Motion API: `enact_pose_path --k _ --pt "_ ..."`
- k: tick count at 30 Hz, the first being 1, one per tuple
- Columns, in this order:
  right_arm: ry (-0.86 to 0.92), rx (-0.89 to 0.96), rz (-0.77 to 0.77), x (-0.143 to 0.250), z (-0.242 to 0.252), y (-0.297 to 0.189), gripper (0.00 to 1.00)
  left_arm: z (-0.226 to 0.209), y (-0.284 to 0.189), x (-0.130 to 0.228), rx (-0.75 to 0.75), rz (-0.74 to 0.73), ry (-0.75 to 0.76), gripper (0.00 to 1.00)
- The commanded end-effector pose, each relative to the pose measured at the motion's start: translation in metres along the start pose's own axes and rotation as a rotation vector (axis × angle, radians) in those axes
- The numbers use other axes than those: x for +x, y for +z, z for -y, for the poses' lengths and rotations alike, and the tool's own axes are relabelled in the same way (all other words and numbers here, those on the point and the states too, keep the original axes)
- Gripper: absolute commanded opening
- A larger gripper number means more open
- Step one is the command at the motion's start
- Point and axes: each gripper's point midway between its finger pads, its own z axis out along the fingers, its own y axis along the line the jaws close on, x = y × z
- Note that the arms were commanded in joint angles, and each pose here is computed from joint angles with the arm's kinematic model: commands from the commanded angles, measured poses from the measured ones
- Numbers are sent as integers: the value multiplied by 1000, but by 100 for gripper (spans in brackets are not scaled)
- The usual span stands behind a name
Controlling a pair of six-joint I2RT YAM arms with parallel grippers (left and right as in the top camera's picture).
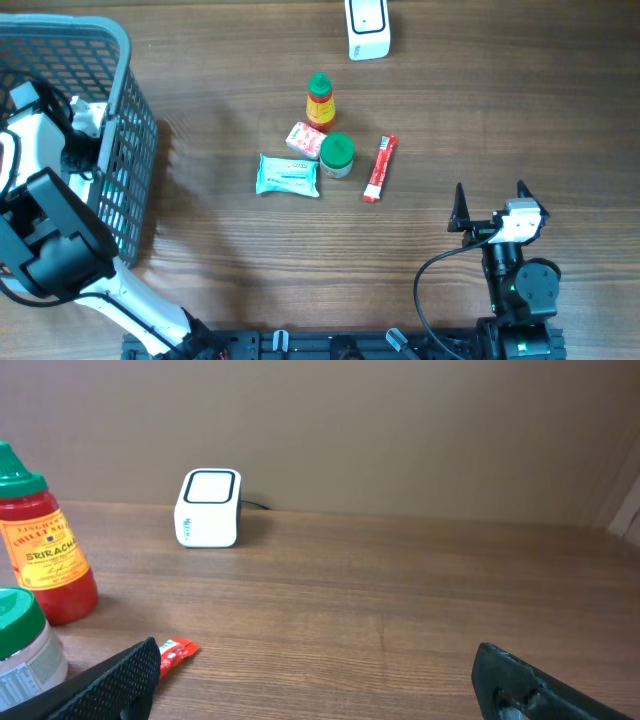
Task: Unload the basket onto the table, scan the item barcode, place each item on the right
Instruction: 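Adjust grip on the 3M gloves package inside the basket, then lift the green 3M gloves package out of the basket toward the scanner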
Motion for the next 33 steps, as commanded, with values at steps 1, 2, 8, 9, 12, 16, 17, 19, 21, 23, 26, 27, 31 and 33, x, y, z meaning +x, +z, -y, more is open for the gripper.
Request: enact_pose_path --k 1,2,8,9,12,16,17,19,21,23,26,27,31,33 --pt "-4 -12 3 -1 -2 0 100 9 26 20 50 -78 -6 4" --pt "-4 -12 3 -1 -2 0 100 8 25 19 44 -77 -5 4" --pt "-5 -12 3 -1 -2 0 100 -10 8 10 -48 -60 1 4" --pt "-4 -12 3 -1 -2 0 100 -15 0 6 -74 -47 1 4" --pt "-5 -12 3 -1 -2 0 100 -29 -33 -15 -151 29 2 4" --pt "-4 -12 3 -1 -2 0 100 -41 -92 -46 -234 175 7 4" --pt "-5 -12 3 -1 -2 0 100 -43 -108 -52 -255 211 8 4" --pt "-4 -12 3 -1 -2 0 100 -45 -141 -63 -291 287 11 4" --pt "-4 -12 3 -1 -2 0 100 -41 -175 -71 -310 370 21 4" --pt "-5 -12 3 -1 -2 0 100 -34 -204 -75 -317 450 33 4" --pt "-4 -12 3 -1 -2 0 100 -13 -244 -80 -282 577 70 4" --pt "-4 -12 3 -1 -2 0 100 -5 -257 -82 -261 621 87 4" --pt "-5 -12 3 -1 -2 0 100 40 -312 -85 -160 814 188 4" --pt "-4 -12 3 -1 -2 0 100 63 -341 -85 -125 908 249 4"
